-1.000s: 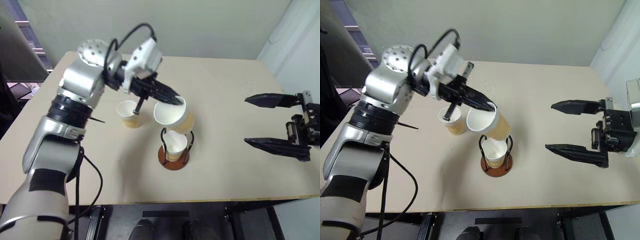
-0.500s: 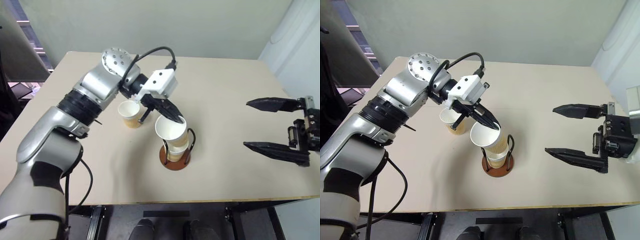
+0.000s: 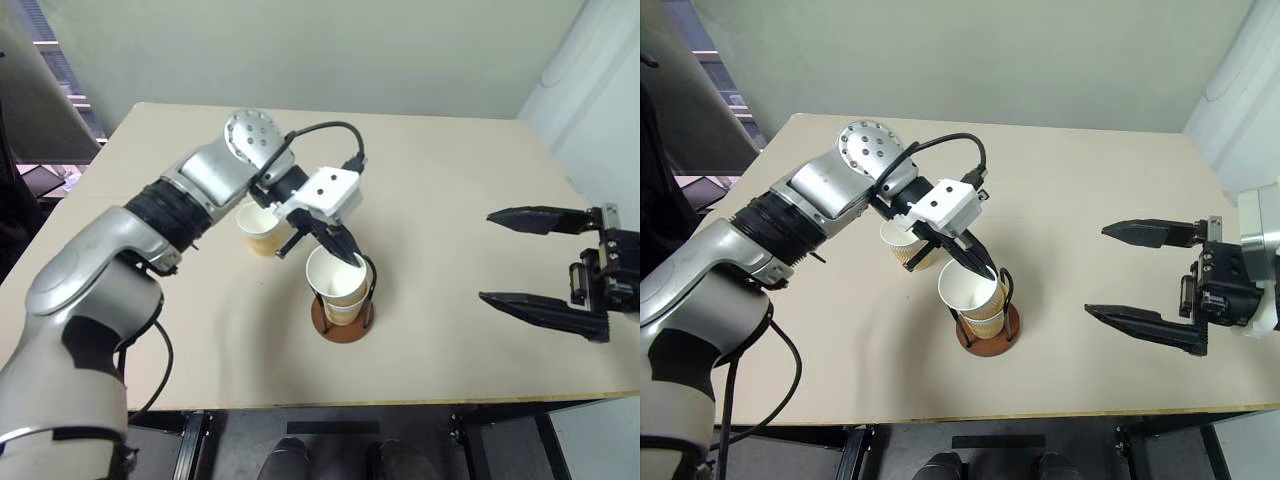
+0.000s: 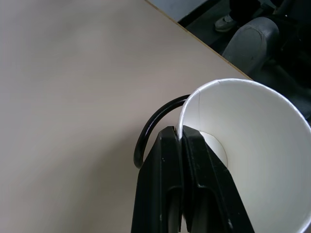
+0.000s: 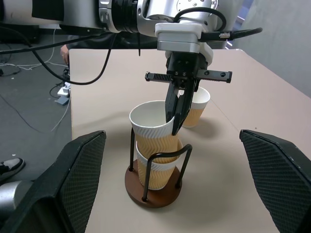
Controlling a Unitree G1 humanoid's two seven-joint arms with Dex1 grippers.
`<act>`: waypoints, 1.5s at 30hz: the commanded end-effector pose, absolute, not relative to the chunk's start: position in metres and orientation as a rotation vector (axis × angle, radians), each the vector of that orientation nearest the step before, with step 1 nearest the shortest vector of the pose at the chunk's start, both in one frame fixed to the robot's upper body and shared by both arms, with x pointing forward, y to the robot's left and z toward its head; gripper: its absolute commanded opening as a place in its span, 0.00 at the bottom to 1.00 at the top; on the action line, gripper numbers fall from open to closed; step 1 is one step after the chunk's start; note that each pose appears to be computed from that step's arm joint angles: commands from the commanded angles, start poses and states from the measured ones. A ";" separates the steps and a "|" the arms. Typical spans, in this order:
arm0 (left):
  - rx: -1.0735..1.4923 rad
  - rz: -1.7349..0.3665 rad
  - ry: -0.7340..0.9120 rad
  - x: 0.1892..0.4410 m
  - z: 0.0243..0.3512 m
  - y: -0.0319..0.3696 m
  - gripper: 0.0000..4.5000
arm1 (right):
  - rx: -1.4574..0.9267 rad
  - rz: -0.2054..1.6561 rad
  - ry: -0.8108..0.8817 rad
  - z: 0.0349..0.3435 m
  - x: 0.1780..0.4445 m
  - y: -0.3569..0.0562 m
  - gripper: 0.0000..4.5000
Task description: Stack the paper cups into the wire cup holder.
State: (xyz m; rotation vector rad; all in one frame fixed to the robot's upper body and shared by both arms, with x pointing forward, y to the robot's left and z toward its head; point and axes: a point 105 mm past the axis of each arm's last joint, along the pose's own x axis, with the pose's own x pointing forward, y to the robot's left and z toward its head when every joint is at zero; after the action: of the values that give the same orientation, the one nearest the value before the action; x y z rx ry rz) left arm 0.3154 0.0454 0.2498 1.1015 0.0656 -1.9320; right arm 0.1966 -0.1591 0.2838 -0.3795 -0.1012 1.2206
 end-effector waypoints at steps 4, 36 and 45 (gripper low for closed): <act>1.135 -1.943 0.035 0.315 0.261 0.042 0.38 | -0.420 1.198 -0.154 0.292 0.193 -0.161 1.00; 1.050 -1.012 0.324 0.426 0.258 0.171 0.99 | -0.437 1.265 -0.137 0.285 0.208 -0.163 1.00; 1.089 -0.905 0.382 0.436 0.244 0.181 0.99 | -0.434 1.241 -0.121 0.282 0.202 -0.163 1.00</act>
State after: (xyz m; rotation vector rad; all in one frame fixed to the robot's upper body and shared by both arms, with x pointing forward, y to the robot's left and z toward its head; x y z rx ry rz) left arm 0.4331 0.1825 0.2351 1.0831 0.4147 -0.9313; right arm 0.2072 -0.1633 0.2731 -0.4078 -0.0805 1.2554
